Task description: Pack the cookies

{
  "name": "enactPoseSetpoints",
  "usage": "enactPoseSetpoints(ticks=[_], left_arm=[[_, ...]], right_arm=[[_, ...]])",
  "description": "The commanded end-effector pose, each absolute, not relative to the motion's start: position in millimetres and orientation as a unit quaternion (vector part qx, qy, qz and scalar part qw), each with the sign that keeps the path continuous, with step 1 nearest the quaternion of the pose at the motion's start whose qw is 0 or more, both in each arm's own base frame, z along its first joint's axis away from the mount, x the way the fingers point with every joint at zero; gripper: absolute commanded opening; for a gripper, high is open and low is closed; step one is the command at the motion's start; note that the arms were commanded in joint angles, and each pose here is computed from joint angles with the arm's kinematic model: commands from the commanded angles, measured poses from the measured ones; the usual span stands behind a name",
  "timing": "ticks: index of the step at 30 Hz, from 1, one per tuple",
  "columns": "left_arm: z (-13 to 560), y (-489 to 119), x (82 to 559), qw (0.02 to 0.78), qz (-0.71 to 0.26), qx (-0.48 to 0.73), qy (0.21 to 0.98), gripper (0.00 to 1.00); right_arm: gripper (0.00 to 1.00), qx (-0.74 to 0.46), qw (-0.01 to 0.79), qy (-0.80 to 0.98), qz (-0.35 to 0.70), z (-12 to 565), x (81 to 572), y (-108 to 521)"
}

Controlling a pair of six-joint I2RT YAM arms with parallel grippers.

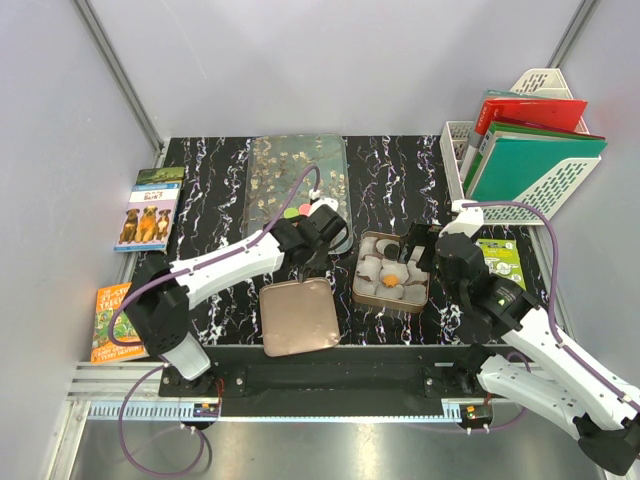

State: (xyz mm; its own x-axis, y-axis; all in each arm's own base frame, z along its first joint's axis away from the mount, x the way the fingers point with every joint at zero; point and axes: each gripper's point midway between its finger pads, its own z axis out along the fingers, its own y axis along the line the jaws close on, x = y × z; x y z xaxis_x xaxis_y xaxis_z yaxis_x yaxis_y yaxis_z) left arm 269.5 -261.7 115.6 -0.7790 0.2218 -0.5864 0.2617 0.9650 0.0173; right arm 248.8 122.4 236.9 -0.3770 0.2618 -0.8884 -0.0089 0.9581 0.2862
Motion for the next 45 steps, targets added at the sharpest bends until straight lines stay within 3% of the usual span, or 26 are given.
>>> enactPoseSetpoints(ticks=[1, 6, 11, 23, 45], left_arm=[[182.5, -261.5, 284.1, 0.392, -0.038, 0.119, 0.912, 0.25], [234.7, -273.8, 274.8, 0.441, -0.064, 0.14, 0.884, 0.24], [249.7, -314.6, 249.8, 0.427, -0.126, 0.199, 0.873, 0.24], [214.9, -383.4, 198.6, 0.365, -0.162, 0.29, 0.87, 0.2], [185.0, -396.8, 167.8, 0.326, -0.163, 0.311, 0.877, 0.2]], right_arm=[[1.0, 0.089, 0.567, 0.808, 0.129, 248.8, 253.4, 122.9], [1.0, 0.09, 0.571, 0.805, 0.132, 254.1, 254.2, 123.2], [1.0, 0.093, 0.577, 0.801, 0.13, 259.6, 254.4, 120.6], [1.0, 0.093, 0.576, 0.802, 0.128, 256.9, 252.0, 118.1], [1.0, 0.096, 0.573, 0.804, 0.128, 253.8, 251.2, 117.8]])
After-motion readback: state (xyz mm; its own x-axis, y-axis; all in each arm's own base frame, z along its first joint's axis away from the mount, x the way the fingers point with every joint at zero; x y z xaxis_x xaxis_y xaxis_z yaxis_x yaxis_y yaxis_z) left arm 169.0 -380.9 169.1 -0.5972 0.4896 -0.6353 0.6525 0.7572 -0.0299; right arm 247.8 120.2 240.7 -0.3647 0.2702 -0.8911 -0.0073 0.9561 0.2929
